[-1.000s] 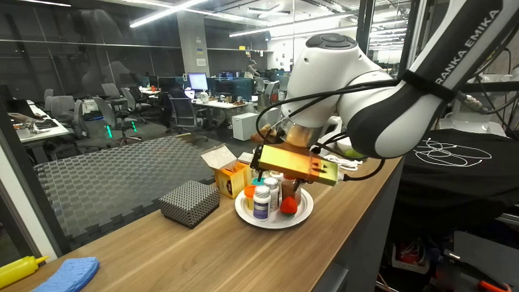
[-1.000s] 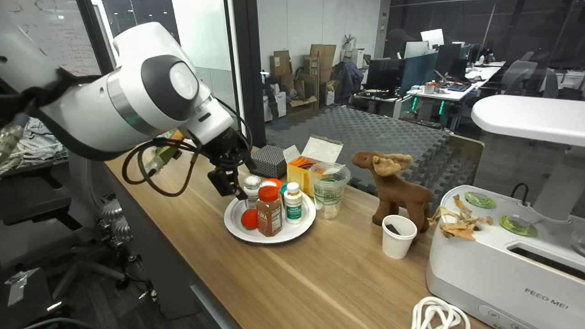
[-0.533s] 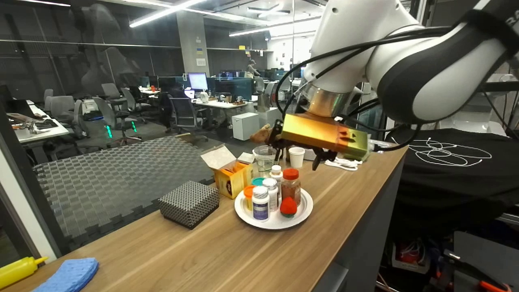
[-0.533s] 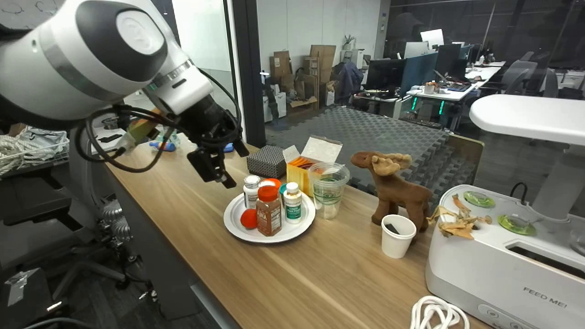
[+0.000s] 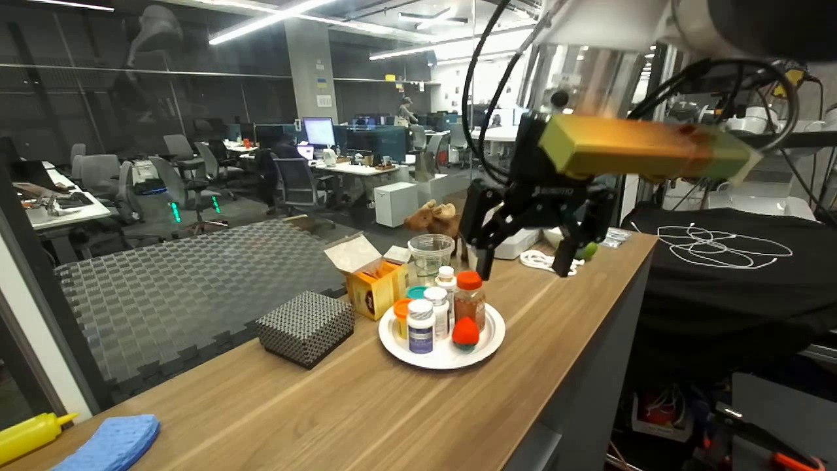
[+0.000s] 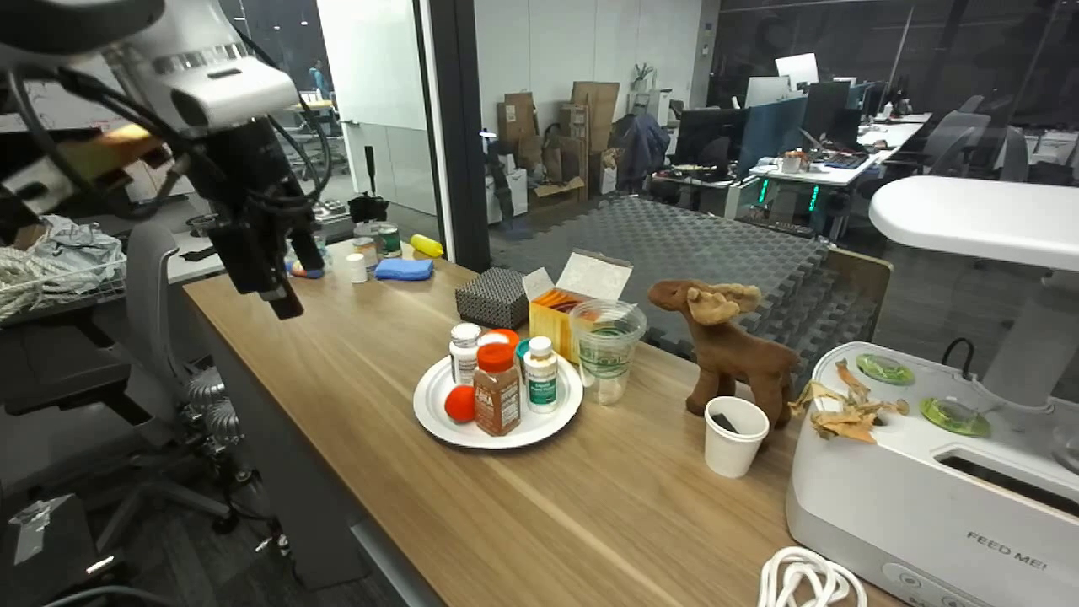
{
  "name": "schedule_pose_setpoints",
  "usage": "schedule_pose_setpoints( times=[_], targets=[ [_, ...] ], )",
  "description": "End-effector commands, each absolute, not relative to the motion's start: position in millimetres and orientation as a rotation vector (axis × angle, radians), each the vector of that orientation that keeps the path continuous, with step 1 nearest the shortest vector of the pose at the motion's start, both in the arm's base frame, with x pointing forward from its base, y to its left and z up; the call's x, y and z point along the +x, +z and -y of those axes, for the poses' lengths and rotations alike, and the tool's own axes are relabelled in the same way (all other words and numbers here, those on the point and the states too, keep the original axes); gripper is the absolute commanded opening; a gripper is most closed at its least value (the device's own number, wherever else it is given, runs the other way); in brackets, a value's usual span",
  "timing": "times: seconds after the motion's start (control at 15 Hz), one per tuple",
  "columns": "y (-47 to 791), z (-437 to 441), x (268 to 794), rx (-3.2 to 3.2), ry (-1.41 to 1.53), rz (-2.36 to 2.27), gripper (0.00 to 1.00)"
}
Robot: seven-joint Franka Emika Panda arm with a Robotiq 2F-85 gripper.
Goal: Pick up all the objects surrounding the white plate and arrange them on the plate
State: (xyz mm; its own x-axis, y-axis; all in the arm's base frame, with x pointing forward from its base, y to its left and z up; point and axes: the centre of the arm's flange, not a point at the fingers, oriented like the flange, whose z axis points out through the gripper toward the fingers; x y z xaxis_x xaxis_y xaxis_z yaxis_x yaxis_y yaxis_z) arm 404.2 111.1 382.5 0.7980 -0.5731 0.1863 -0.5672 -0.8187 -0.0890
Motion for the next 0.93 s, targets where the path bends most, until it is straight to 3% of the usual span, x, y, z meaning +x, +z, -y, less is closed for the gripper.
schedule_pose_setpoints(
  times=[0.0,0.33,0.4,0.87],
  targets=[
    [470.1,-83.7,396.4,-3.032,-0.232,-0.793,1.00],
    [547.8,-56.2,378.6,-3.095,-0.096,-0.544,1.00],
    [513.7,-65.5,380.1,-3.081,-0.127,-0.643,1.00],
    [533.4,-61.1,374.7,-3.101,-0.102,-0.555,1.00]
  ],
)
